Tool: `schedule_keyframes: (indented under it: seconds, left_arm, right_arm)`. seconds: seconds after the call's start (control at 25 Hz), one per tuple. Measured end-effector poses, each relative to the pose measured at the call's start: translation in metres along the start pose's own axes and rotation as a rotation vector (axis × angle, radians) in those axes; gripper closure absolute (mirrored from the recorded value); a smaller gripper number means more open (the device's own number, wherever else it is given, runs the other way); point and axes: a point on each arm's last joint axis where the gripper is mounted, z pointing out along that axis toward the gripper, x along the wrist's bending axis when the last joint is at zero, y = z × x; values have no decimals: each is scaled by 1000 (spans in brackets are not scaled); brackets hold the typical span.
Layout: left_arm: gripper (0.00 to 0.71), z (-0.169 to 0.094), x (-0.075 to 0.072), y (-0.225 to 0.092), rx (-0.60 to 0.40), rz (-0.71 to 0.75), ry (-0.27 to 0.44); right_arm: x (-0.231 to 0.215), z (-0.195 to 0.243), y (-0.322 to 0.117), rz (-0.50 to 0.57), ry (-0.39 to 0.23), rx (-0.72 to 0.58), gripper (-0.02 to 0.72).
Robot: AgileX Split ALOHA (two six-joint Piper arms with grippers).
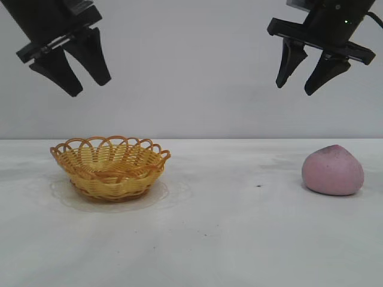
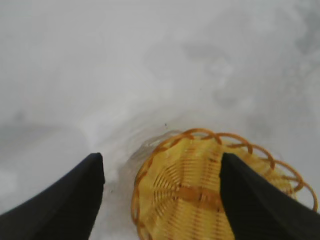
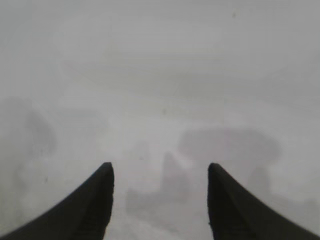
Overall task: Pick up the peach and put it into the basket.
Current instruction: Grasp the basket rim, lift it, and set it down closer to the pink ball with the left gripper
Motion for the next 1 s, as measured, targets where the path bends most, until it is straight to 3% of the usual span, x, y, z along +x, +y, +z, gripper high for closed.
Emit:
schedule_keyframes:
  seconds: [0.2, 0.4, 0.56, 1.0]
  left_arm:
    - [230, -15, -7, 9, 147, 161, -32]
    - [230, 5, -26, 14, 328, 347, 6]
    - [230, 26, -34, 19, 390, 445, 51]
    - [230, 81, -16, 19, 444, 435, 35]
  right_arm:
    - [0, 0, 0, 0, 1, 2, 292]
    - [0, 0, -1, -1, 4, 12, 292]
    - [0, 0, -1, -2, 5, 14, 292]
    - [0, 0, -1, -4, 5, 15, 292]
